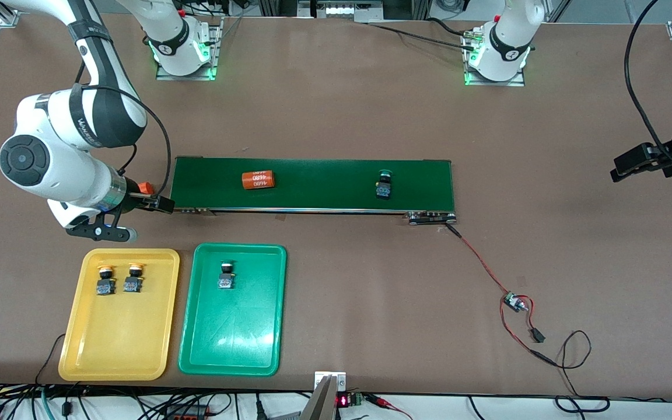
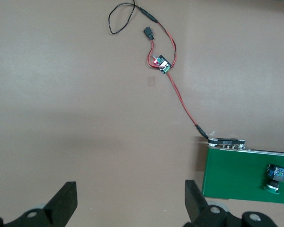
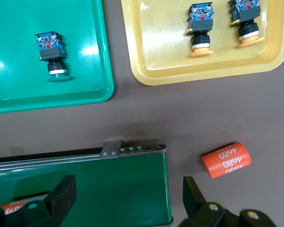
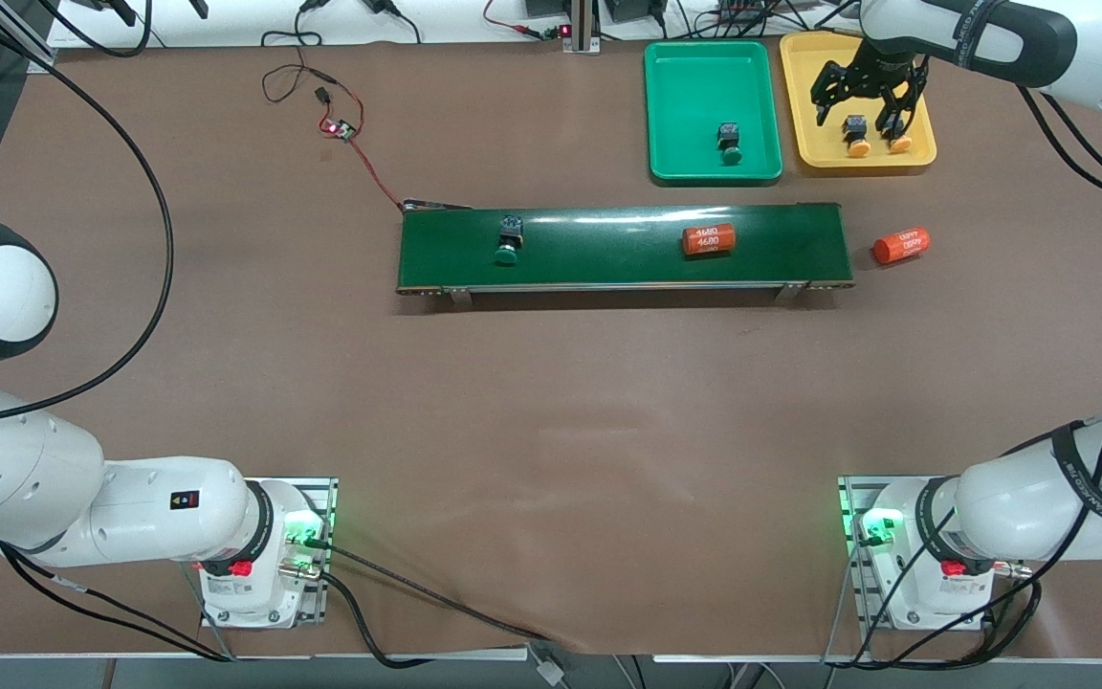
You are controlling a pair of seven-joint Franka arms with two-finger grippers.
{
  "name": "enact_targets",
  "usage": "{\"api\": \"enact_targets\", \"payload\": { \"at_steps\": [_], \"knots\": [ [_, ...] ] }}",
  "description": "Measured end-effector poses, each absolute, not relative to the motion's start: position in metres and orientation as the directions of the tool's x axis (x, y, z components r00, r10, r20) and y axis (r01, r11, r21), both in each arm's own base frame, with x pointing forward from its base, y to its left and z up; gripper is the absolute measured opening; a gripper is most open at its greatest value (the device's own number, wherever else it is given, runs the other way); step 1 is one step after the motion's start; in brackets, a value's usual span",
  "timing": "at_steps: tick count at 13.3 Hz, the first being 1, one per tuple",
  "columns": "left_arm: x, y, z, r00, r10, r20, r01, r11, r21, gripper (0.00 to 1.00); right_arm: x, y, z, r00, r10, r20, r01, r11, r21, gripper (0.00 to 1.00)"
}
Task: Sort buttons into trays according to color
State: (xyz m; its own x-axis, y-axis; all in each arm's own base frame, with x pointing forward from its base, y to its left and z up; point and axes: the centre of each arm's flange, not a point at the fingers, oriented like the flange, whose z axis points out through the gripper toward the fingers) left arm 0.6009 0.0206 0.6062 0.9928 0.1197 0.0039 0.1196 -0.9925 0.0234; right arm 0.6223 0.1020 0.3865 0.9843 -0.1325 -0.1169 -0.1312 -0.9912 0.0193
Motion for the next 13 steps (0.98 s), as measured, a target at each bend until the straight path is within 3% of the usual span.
{"api": "enact_targets", "payload": {
  "at_steps": [8, 13],
  "knots": [
    [0.595, 0.027, 0.615, 0.996, 0.084, 0.026, 0.083, -0.996, 0.033, 1.00, 0.610, 0.081, 0.412, 0.983, -0.157, -0.092, -0.157, -0.988, 0.008, 1.00],
    [0.593, 0.020, 0.613, 0.996, 0.094, 0.005, 0.094, -0.995, 0.034, 1.00, 0.600, 0.131, 0.419, 0.997, -0.003, -0.084, -0.005, -1.000, -0.024, 1.00]
  ]
}}
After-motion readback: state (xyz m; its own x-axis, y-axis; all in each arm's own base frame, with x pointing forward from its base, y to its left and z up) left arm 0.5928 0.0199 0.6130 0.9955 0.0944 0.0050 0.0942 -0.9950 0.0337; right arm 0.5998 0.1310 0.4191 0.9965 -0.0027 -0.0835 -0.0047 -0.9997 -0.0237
